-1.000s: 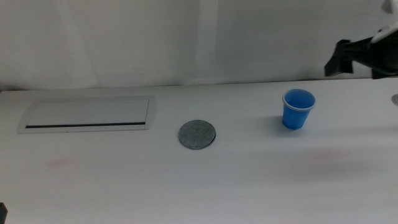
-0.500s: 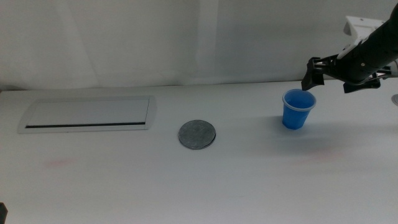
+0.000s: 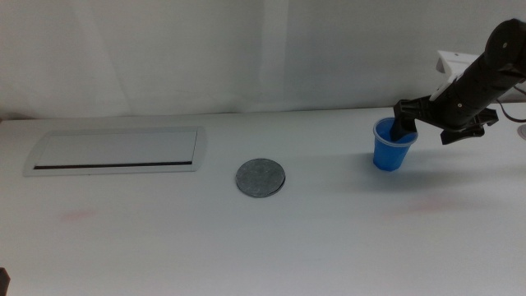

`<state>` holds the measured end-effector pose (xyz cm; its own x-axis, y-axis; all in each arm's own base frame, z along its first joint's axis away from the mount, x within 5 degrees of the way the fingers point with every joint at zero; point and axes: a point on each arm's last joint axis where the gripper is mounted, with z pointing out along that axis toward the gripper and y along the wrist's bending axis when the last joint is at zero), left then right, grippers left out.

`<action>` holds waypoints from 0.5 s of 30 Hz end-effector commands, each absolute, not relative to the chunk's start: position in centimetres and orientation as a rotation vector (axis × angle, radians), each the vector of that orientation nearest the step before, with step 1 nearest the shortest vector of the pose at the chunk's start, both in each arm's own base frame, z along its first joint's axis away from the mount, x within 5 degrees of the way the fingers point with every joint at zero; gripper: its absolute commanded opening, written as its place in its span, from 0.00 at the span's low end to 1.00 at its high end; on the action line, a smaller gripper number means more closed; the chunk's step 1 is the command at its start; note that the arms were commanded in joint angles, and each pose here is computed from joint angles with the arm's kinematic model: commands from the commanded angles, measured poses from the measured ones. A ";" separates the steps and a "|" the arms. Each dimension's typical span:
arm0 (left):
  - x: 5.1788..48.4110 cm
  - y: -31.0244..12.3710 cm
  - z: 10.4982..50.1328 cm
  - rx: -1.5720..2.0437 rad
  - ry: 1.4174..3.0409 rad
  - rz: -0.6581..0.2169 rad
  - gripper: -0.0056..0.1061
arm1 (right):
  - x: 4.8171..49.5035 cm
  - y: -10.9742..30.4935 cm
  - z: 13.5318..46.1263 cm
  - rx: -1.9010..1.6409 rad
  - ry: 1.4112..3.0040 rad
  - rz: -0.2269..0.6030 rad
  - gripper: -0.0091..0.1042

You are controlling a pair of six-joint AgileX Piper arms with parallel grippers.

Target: Place an empty cup on a cup mat.

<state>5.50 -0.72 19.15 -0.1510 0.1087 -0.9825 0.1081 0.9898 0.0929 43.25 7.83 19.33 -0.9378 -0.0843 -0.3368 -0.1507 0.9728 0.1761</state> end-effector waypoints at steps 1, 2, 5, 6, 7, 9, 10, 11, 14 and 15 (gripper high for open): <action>5.3 -0.8 19.0 0.154 1.701 -0.016 0.02 | 43.5 8.0 18.9 -0.184 2.790 0.272 0.86; 5.3 -0.8 19.0 0.154 1.701 -0.016 0.02 | 43.5 8.0 18.8 -0.183 2.793 0.272 0.86; 5.3 -0.8 19.0 0.154 1.701 -0.016 0.02 | 43.6 8.0 18.3 -0.183 2.805 0.271 0.85; 5.3 -0.8 19.0 0.154 1.701 -0.016 0.02 | 43.6 8.0 18.0 -0.182 2.810 0.271 0.83; 5.3 -0.8 19.0 0.154 1.701 -0.016 0.02 | 43.6 8.0 17.8 -0.183 2.817 0.271 0.81; 5.3 -0.8 19.0 0.154 1.701 -0.016 0.02 | 43.7 8.0 17.5 -0.182 2.824 0.271 0.73; 5.3 -0.8 19.0 0.154 1.701 -0.016 0.02 | 43.7 8.0 17.4 -0.180 2.826 0.273 0.68; 5.3 -0.8 19.0 0.154 1.701 -0.016 0.02 | 43.7 8.0 17.3 -0.180 2.828 0.273 0.61; 5.3 -0.8 19.0 0.154 1.701 -0.016 0.02 | 43.7 8.0 17.2 -0.179 2.828 0.273 0.35; 5.3 -0.8 19.0 0.154 1.701 -0.016 0.02 | 43.7 8.0 17.2 -0.179 2.826 0.273 0.26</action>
